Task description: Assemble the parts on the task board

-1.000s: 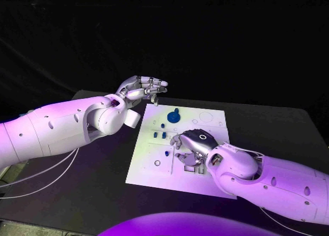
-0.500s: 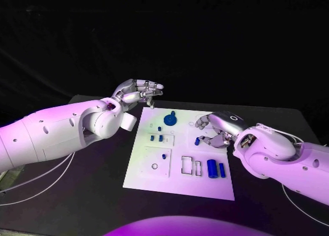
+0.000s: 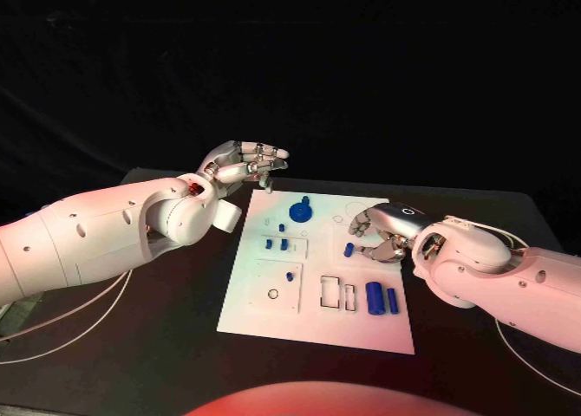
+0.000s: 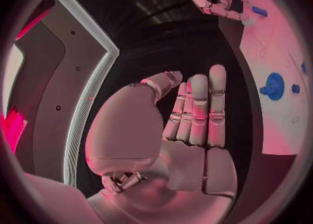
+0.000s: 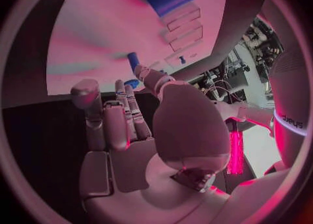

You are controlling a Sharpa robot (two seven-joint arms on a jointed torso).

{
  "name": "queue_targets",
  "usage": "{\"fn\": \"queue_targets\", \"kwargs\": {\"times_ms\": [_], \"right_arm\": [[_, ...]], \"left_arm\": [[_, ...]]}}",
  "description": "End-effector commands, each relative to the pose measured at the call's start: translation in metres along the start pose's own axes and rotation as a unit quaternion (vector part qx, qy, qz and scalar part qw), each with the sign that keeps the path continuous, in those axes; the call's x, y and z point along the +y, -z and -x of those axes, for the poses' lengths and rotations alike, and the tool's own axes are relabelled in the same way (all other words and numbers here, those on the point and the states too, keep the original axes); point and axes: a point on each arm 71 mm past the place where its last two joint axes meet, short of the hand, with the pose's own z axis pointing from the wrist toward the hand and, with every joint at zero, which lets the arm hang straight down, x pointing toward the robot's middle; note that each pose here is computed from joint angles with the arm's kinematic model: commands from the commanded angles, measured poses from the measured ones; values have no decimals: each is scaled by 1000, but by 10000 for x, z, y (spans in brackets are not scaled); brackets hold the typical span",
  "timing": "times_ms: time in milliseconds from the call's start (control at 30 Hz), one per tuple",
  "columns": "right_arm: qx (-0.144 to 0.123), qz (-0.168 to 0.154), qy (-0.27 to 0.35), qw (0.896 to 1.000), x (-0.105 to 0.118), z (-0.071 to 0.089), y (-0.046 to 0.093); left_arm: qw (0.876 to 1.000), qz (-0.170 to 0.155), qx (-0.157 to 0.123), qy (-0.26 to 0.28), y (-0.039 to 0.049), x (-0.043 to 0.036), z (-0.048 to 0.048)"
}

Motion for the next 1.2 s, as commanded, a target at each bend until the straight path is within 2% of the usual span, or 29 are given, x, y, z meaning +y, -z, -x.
{"fn": "queue_targets", "kwargs": {"times_ms": [33, 667, 967, 1200], "right_arm": [[25, 13, 2, 1000, 43, -72, -29], [30, 12, 2, 999, 89, -218, -121], [15, 1, 11, 1000, 41, -219, -147], [-6, -8, 9, 1000, 36, -212, -149]], "left_arm": [[1000, -4, 8, 6, -6, -8, -25], [1000, -3, 7, 6, 1, -9, -17], [1000, -2, 6, 5, 2, -7, -12], [1000, -2, 6, 5, 0, -7, -12]]}}
